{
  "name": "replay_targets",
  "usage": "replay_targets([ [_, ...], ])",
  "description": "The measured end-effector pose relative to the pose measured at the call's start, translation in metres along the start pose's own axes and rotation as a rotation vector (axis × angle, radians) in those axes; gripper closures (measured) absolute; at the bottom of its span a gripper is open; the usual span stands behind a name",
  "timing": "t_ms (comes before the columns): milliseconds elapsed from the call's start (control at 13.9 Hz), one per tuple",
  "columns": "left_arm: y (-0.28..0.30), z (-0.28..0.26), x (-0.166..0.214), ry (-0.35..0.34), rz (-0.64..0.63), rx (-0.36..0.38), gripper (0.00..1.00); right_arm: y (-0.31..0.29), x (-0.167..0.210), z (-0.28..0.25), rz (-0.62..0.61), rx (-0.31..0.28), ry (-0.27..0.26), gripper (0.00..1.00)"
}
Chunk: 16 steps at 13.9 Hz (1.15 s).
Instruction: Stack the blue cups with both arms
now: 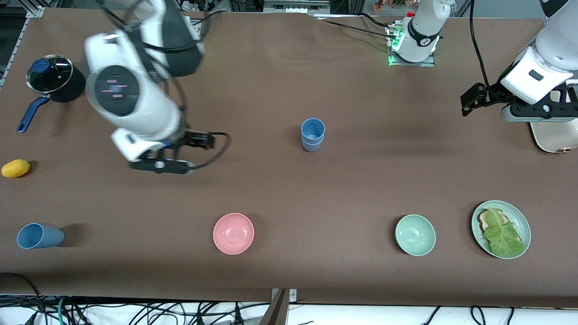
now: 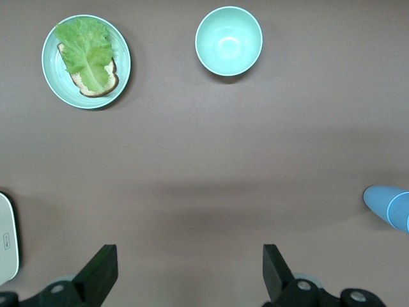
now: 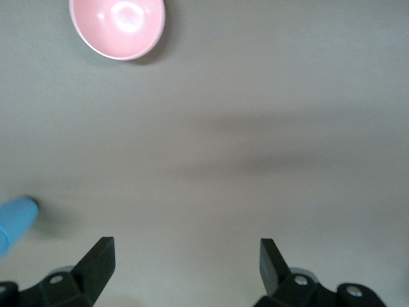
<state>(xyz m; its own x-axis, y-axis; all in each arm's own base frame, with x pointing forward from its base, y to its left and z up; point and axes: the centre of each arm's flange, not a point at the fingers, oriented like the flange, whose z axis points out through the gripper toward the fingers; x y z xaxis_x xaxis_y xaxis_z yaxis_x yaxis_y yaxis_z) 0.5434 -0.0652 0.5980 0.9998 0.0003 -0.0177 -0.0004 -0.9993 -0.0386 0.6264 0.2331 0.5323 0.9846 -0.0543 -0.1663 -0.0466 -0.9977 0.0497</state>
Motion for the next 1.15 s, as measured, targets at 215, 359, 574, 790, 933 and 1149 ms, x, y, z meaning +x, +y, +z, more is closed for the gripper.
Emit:
replay_targets([
  [215,-0.001,0.0,0.0,0.0,-0.001,0.0,0.0,0.098,-0.003,-0.028,-0.026,0.058,0.014,0.0],
  [359,-0.001,0.0,0.0,0.0,-0.001,0.0,0.0,0.149,-0.011,-0.028,-0.036,0.098,0.056,0.0],
  [574,-0.001,0.0,0.0,-0.001,-0.001,0.0,0.0,0.174,-0.034,-0.025,-0.051,0.054,0.087,0.0],
  [790,-0.001,0.0,0.0,-0.001,-0.001,0.0,0.0,0.166,-0.047,-0.033,-0.072,0.04,0.103,0.0],
  [933,-0.001,0.0,0.0,-0.004,-0.001,0.0,0.0,0.164,-0.047,-0.033,-0.076,0.04,0.105,0.0],
  [1149,-0.001,0.001,-0.001,-0.01,-0.001,0.001,0.0,0.163,-0.043,-0.028,-0.076,0.039,0.098,0.0],
])
